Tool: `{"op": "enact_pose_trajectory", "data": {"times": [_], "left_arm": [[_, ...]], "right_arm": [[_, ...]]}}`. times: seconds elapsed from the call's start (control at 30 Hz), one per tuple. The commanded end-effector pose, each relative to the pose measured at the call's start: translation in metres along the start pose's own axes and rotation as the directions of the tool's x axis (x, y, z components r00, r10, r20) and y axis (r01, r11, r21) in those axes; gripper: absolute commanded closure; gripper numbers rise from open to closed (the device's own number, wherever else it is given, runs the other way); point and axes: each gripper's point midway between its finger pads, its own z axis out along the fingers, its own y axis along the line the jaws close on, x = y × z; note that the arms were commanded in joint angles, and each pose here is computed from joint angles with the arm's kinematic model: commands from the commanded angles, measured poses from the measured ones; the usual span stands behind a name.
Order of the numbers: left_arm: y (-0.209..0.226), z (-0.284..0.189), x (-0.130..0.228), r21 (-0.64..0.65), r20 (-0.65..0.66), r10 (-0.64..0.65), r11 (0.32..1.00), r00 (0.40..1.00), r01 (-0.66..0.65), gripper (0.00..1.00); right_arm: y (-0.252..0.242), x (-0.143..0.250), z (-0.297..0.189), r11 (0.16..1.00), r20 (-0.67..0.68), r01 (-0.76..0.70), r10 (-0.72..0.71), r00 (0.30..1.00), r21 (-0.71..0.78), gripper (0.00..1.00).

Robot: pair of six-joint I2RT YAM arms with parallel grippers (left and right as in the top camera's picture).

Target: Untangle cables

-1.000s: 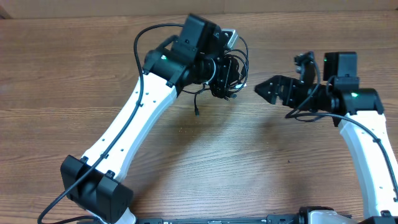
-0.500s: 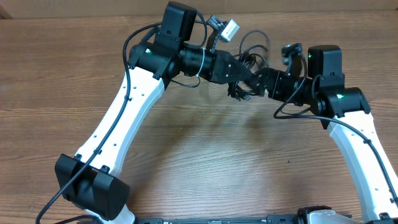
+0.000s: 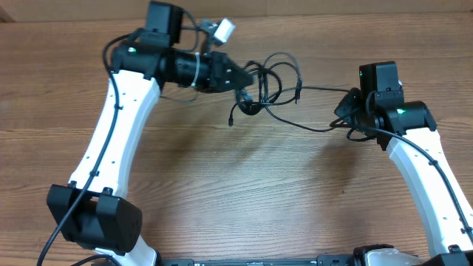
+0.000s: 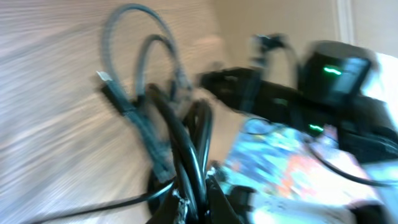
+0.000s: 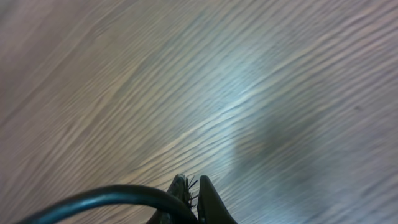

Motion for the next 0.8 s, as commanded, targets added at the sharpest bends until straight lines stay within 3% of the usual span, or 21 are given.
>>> {"op": "enact_pose_trajectory", "data": {"times": [0.0,0.17,0.27,0.33,0.4,0.47,0.57,0.67,0.77], "left_arm": [[0.049,-0.033,-0.011,-0.289,0.072,0.039,0.957,0.997,-0.017,0.96],[0.100,-0.065,-0.008,-0.533,0.132,-0.052,0.839,0.990,0.115,0.96],[0.116,-0.078,-0.004,-0.611,0.173,-0.101,0.769,0.980,0.187,0.96],[0.114,-0.076,-0.003,-0.599,0.168,-0.107,0.779,0.980,0.187,0.96],[0.100,-0.066,-0.003,-0.523,0.149,-0.112,0.834,0.982,0.175,0.96],[0.078,-0.051,-0.003,-0.411,0.110,-0.091,0.902,0.990,0.129,0.96],[0.045,-0.033,-0.003,-0.247,0.062,-0.037,0.968,0.997,0.051,0.96],[0.021,-0.019,-0.001,-0.147,0.031,0.021,0.989,0.999,-0.016,0.96],[-0.004,-0.007,0.003,-0.035,0.002,0.100,0.994,0.995,-0.099,0.96]], "right_arm": [[-0.021,-0.021,-0.006,0.993,0.111,-0.039,0.027,0.993,0.114,0.96],[-0.032,-0.023,-0.008,0.985,0.129,-0.038,0.016,0.992,0.171,0.96],[-0.041,-0.026,-0.010,0.975,0.153,-0.039,0.005,0.988,0.220,0.96],[-0.042,-0.027,-0.010,0.974,0.157,-0.039,0.003,0.988,0.225,0.96],[-0.038,-0.026,-0.009,0.978,0.149,-0.039,0.008,0.989,0.205,0.93],[-0.019,-0.020,-0.005,0.994,0.099,-0.012,0.001,0.995,0.106,0.77],[0.028,-0.004,-0.006,0.975,0.003,0.173,-0.174,0.985,-0.143,0.59],[0.077,0.020,-0.022,0.842,-0.027,0.306,-0.354,0.935,-0.444,0.43],[0.114,0.041,-0.052,0.633,0.013,0.363,-0.487,0.874,-0.684,0.27]]}}
